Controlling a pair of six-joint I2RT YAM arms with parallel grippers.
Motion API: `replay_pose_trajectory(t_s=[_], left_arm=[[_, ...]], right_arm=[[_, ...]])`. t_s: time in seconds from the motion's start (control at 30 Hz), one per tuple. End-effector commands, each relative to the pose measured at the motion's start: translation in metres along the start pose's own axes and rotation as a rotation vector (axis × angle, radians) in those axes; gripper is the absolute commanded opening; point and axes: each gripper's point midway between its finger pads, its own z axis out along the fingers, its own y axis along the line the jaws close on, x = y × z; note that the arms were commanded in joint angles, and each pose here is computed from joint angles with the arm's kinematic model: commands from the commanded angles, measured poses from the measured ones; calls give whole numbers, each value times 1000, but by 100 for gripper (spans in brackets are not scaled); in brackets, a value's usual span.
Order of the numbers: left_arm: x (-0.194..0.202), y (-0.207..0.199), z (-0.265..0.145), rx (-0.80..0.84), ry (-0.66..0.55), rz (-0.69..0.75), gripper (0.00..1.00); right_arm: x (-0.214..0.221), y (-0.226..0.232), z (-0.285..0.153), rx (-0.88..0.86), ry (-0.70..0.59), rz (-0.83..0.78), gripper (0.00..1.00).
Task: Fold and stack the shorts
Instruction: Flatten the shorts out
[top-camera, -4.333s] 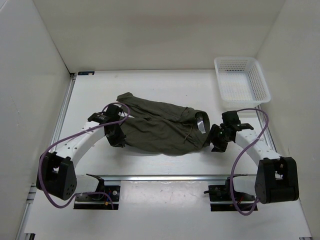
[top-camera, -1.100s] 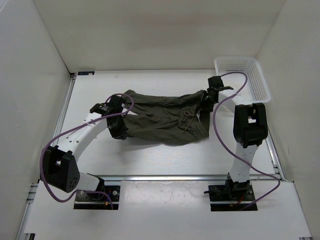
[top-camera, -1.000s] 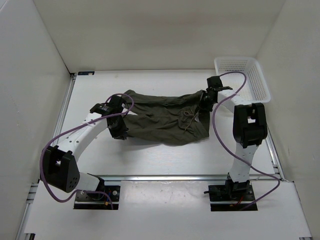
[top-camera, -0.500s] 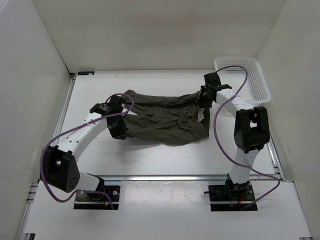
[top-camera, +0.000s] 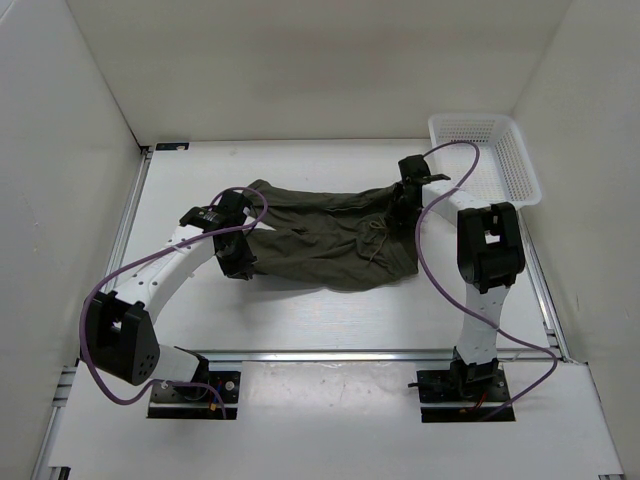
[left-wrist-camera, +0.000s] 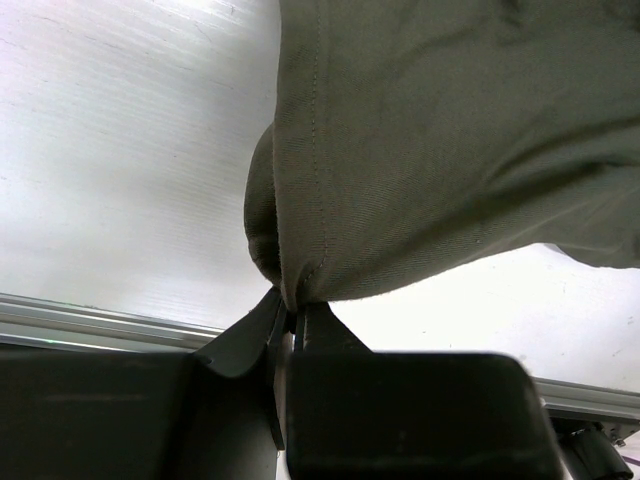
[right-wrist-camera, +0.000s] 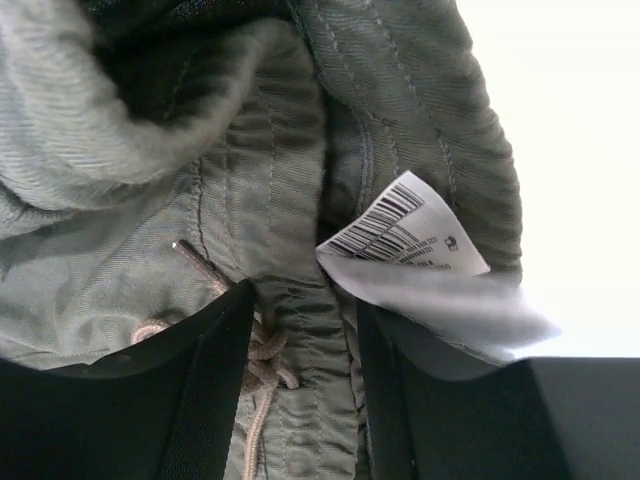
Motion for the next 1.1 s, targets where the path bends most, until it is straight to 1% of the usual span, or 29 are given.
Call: replay_pose_trajectory(t_s=[0.0, 0.07, 0.1, 0.17, 0.2, 0.3, 0.33, 0.4, 0.67, 0.87, 0.97, 1.07], left_arm=[[-4, 1, -8, 7, -33, 11, 11], [-4, 1, -8, 7, -33, 11, 11], [-4, 1, -8, 7, -33, 11, 11], [-4, 0, -8, 7, -33, 2, 11], [-4, 0, -8, 7, -33, 2, 11], [-4, 0, -8, 7, -33, 2, 11], [-4, 0, -8, 7, -33, 2, 11], [-4, 0, -11, 14, -40, 2, 11], [-5, 0, -13, 20, -46, 1, 11], [-3, 2, -13, 14, -40, 2, 11], [-3, 2, -13, 14, -40, 2, 11], [-5, 2, -17, 14, -53, 1, 11]], right_arm=[[-19, 2, -4, 20, -53, -19, 51], [-16, 3, -1, 13, -39, -20, 47], [-17, 8, -2, -16, -33, -29, 39], [-17, 15, -3, -50, -32, -30, 33], [-16, 17, 0, -64, -26, -30, 28], [-13, 19, -2, -80, -17, -31, 17], [-11, 18, 0, -80, -17, -31, 8], [-15, 20, -9, -90, -35, -40, 0], [-32, 26, -51, -138, -149, -50, 0], [-28, 28, -57, -158, -144, -63, 0], [-32, 30, -69, -172, -168, -55, 0], [-38, 24, -86, -147, -222, -40, 0]])
